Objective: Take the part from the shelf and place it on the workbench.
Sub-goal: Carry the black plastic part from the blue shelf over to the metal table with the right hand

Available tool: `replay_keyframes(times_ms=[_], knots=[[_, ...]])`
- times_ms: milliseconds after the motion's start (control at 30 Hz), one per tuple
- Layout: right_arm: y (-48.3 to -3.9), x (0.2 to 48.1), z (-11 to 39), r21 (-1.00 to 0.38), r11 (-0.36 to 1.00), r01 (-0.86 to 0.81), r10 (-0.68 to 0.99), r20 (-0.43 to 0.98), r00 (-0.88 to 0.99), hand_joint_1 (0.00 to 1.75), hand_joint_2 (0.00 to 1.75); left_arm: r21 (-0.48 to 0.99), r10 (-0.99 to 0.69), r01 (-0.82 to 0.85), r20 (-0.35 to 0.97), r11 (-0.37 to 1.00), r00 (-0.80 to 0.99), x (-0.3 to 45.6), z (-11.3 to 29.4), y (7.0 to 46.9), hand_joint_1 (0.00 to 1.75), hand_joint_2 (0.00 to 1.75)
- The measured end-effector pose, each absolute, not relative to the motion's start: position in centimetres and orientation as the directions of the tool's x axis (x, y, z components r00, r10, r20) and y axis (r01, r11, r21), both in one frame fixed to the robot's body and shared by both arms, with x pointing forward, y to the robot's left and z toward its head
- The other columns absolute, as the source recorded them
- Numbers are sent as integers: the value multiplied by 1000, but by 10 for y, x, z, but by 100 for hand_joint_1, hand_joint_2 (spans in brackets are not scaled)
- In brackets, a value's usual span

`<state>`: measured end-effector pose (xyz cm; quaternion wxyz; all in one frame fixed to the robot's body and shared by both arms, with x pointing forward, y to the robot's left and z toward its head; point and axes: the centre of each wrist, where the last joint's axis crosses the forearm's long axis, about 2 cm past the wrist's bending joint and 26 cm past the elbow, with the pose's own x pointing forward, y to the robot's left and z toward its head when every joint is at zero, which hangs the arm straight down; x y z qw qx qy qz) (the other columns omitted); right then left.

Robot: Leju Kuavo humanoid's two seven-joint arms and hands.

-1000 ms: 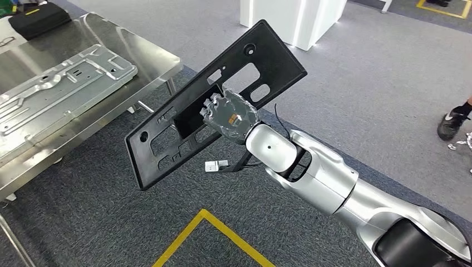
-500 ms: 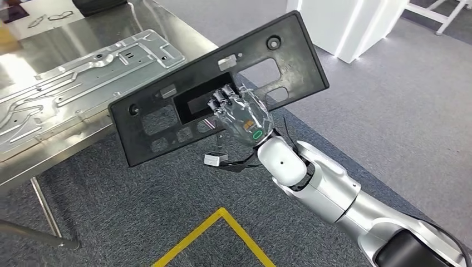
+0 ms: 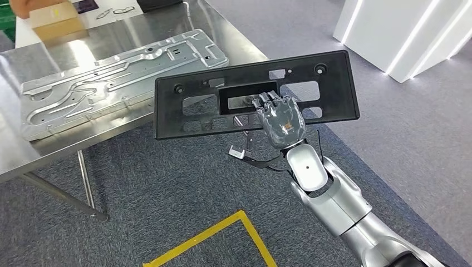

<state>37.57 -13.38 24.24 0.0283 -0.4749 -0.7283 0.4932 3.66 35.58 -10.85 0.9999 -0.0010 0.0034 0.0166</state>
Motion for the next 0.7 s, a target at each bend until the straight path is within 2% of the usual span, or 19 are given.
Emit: replay_keyframes(times_ms=[300,700], knots=[[-148,381,238,-805,125,580,760,-298,-577,175,175,5,25,-25,-12,1000,1000,33,-108,359,0,175],[-157,383,231,-838,132,529,776,-244,-582,175,175,-4,37,-37,-16,999,999,37,-108,357,0,175]])
